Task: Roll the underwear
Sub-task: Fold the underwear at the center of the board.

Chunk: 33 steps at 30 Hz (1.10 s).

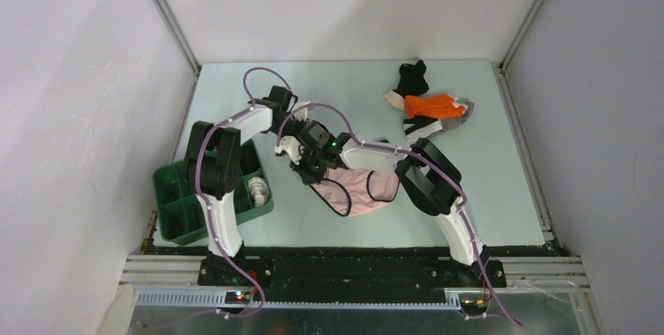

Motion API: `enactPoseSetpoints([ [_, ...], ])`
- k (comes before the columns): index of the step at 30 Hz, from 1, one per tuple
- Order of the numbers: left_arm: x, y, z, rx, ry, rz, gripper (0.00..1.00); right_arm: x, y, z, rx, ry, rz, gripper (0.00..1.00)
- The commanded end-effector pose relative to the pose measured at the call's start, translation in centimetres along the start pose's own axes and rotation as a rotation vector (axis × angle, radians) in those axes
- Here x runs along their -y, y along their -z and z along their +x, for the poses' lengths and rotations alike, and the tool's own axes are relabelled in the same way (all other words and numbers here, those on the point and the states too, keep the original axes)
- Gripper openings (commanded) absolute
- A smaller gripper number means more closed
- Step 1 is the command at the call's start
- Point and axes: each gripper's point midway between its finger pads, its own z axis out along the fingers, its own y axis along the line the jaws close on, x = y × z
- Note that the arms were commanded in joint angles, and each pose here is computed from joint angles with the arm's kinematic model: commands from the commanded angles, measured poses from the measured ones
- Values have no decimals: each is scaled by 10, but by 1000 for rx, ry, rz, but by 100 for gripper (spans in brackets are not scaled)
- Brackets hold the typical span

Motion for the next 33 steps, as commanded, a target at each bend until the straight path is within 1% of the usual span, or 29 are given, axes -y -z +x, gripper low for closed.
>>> enactPoseSetpoints([
  [1,9,27,-25,69,-58,20,0,-29,26,-59,133,-45,-107,0],
  [4,23,40,-30,93,-77,62,0,-38,47,-89,219,-82,-159,0],
  [6,29,48,-32,104,-82,73,0,-41,58,-98,246,-100,-175,0],
  [10,41,58,-41,135,-43,97,0,-37,75,-98,263,-149,-186,0],
  [11,43,60,-44,146,-34,102,0,-33,81,-94,264,-164,-186,0],
  [14,59,61,-59,185,57,164,0,-23,94,-81,262,-210,-181,0],
  [16,75,59,-66,193,72,211,0,-15,103,-70,263,-235,-173,0],
  [20,100,43,-78,177,59,258,0,0,120,-42,248,-300,-156,0],
  [25,124,30,-95,191,25,281,0,11,143,-21,243,-362,-122,0],
  [30,138,16,-107,200,-6,288,0,26,159,5,233,-431,-80,0],
  [33,148,12,-112,212,-25,289,0,30,166,12,236,-455,-65,0],
])
